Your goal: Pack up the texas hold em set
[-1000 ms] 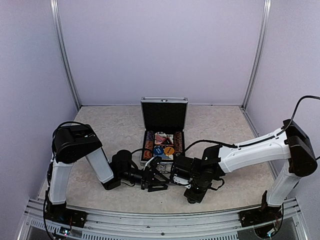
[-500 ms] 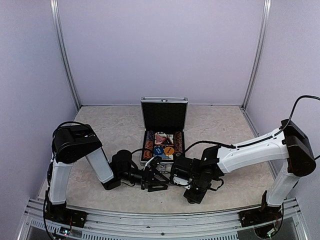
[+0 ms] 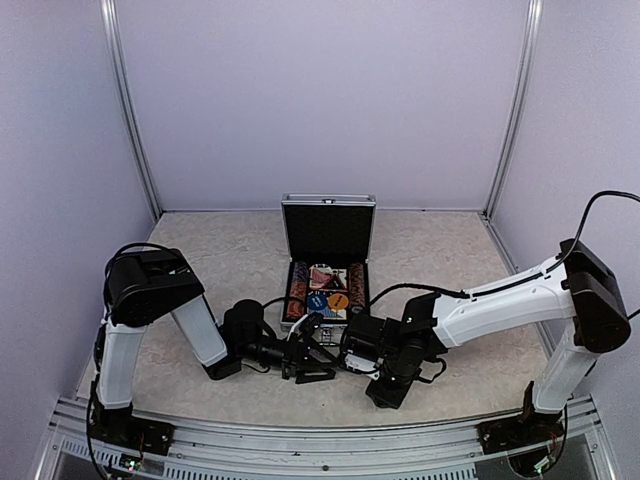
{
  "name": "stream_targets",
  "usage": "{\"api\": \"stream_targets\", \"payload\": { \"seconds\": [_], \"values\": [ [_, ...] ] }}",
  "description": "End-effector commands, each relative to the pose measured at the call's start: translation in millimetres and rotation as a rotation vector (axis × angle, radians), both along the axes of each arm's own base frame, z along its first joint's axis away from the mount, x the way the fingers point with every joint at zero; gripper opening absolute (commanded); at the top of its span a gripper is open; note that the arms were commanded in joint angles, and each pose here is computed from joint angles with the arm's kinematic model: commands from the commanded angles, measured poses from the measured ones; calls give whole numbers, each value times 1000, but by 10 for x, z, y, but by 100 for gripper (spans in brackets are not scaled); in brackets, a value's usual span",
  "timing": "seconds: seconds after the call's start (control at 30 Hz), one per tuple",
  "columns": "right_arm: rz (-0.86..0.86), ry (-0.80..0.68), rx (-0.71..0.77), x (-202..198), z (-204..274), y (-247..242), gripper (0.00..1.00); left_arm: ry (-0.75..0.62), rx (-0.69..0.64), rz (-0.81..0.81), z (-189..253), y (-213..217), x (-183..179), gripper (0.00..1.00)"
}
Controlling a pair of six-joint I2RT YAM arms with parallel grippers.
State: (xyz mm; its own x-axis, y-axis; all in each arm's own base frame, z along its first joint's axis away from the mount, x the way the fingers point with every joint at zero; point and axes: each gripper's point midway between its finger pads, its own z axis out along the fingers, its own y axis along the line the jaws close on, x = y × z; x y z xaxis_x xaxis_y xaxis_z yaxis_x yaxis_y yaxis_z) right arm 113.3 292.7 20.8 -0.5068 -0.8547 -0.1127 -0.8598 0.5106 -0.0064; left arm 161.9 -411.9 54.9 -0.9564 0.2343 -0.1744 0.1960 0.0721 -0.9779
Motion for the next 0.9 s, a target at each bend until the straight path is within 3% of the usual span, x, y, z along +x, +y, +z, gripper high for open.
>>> {"api": "stream_targets", "payload": {
  "seconds": [0.0, 0.23, 0.87],
  "values": [
    [-4, -4, 10, 14, -7, 15, 10, 16, 79, 25, -231, 72, 9, 69],
    [-11, -22, 18, 50, 78, 33, 15, 16, 82, 26, -239, 73, 11, 69],
    [-3, -21, 15, 14, 137, 76, 17, 15, 84, 27, -240, 74, 12, 68]
  ]
}}
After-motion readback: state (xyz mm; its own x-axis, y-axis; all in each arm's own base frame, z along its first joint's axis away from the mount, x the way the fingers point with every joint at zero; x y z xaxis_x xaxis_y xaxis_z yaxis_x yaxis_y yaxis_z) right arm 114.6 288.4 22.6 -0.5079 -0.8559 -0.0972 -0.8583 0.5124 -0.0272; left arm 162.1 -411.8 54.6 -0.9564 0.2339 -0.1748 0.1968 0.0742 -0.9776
